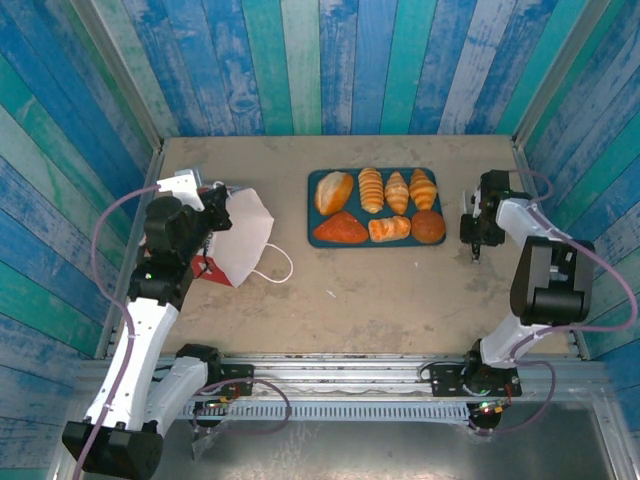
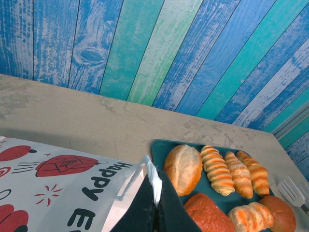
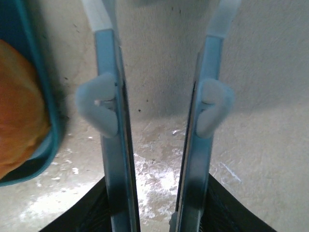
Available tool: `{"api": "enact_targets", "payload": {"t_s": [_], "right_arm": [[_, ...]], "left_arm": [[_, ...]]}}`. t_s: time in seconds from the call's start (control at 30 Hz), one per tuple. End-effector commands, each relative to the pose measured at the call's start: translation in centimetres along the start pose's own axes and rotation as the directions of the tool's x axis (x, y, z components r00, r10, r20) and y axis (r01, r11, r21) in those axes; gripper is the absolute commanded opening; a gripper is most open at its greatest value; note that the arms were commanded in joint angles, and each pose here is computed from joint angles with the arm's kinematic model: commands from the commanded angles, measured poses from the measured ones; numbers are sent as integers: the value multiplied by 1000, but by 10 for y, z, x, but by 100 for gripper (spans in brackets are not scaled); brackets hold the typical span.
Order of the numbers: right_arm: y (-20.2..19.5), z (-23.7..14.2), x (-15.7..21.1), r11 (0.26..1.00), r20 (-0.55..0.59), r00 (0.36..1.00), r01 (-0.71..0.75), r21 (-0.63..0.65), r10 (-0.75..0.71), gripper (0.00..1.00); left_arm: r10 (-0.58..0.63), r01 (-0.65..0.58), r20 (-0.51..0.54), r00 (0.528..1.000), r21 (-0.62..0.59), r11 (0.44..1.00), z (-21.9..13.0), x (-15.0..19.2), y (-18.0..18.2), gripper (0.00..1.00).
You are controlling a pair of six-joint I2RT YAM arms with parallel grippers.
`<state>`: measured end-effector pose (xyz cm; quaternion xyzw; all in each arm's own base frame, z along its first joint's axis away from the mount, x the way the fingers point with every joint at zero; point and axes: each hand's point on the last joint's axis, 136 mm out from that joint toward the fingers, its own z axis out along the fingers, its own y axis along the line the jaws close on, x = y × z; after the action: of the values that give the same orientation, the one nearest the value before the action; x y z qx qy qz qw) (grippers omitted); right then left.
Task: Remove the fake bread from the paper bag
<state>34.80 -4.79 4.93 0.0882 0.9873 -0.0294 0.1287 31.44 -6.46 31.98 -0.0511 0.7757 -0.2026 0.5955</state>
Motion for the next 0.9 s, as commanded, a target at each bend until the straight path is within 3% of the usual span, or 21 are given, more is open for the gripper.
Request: {"api": "enact_targets", "payload": {"t_s": [0.0,0.2,0.5,0.73,0.87], "right_arm": [[-11,5,-10,1000,11,1000,-6,30,5,46],[-15,24,3,999,-64,998,-12,50,15,54],[-18,27,9,997,-84,995,-50,52,54,65],[-24,-7,2,994,-20,996,-82,76,84,72],[-20,-56,-15,993,113,987,-118,18,116,72]], "left_arm": [[16,-17,43,999,13,1000,-6,-13,-5,0],[15,-16,39,999,14,1000,-4,-12,-5,0],[18,-19,36,999,17,1000,0,-13,-6,0],[21,-22,35,999,21,1000,0,-13,-6,0],[22,-23,40,999,23,999,-1,-15,-7,0]]}}
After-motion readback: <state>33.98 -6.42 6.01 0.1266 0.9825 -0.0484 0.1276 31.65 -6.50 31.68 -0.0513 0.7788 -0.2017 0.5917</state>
